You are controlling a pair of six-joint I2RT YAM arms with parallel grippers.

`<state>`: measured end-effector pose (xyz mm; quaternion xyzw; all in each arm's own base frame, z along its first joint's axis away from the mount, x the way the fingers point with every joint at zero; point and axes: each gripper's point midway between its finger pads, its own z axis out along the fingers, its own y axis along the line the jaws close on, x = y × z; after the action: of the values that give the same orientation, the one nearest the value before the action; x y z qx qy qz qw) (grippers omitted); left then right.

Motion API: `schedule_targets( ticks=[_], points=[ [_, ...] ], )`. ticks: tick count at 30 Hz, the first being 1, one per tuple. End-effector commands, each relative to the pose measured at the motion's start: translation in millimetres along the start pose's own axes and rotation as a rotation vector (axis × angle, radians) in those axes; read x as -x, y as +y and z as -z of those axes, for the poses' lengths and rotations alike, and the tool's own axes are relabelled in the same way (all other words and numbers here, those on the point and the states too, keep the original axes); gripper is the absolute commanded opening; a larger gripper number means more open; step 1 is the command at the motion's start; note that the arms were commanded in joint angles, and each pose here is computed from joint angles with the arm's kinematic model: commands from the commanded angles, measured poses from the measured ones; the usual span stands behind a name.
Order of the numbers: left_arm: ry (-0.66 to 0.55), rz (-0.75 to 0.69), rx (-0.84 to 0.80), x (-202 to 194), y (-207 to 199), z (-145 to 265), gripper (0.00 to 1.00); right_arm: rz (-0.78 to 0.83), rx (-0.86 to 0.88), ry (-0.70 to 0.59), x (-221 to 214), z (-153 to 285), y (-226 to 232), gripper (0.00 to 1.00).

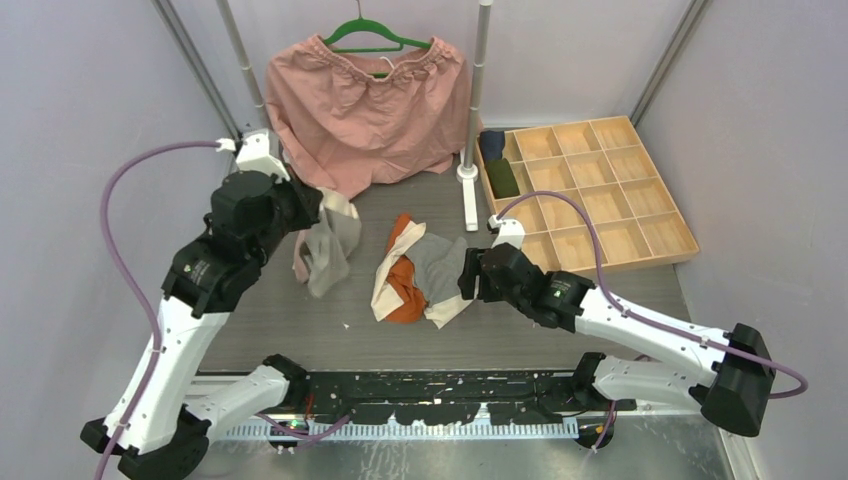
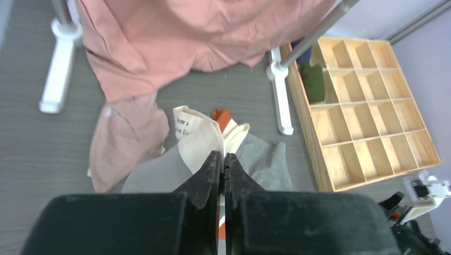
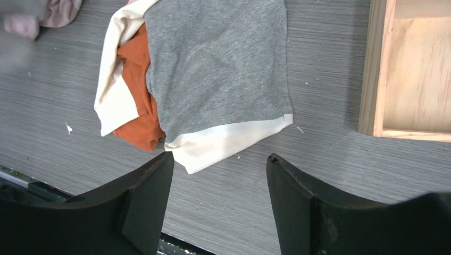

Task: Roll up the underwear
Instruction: Pick up the underwear from the center of the board.

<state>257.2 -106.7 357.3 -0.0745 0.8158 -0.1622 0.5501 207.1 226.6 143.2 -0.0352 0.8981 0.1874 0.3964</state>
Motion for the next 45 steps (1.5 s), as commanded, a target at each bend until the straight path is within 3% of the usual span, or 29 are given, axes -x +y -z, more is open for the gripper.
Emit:
schedule_targets(
  ticks=[1,6,17,24,29,32,35,40,45],
  points=[
    [-0.142,-0.079,0.023,56.5,0.7,28.4,0.01,-0.001,-0.041,-0.013,3.4,-11.5,-2.4,0.70],
    [-0.216,-0.096,-0.015,86.1,-7.0,50.8,0.01,0.022,-0.067,0.074,-13.5,-34.3,2.3,0.69],
    [-0.231,-0.126,-0.080,95.0,-10.8,82.6,0.00,0.033,-0.087,0.162,-13.8,-129.6,44.0,0.60],
    [-0.256,-0.130,-0.053,103.2,0.0,105.6,0.00,-0.016,0.073,0.265,-26.1,-188.6,114.8,0.57],
    [-0.290,-0.123,-0.031,109.0,10.1,124.5,0.01,-0.060,0.361,0.323,-21.8,-208.6,201.6,0.57],
    [-0.291,-0.125,-0.020,108.7,13.9,128.8,0.00,-0.019,0.529,0.300,3.9,-207.1,249.2,0.61],
    [-0.285,-0.130,-0.015,106.6,15.3,128.2,0.01,0.022,0.527,0.155,58.8,-187.4,254.2,0.69],
    [-0.281,-0.132,-0.020,105.0,13.9,125.1,0.01,0.063,0.490,-0.102,125.4,-113.3,212.2,0.85],
    [-0.277,-0.136,-0.045,103.1,8.9,121.7,0.01,0.084,0.472,-0.216,124.9,-66.9,159.8,0.87]
  ],
)
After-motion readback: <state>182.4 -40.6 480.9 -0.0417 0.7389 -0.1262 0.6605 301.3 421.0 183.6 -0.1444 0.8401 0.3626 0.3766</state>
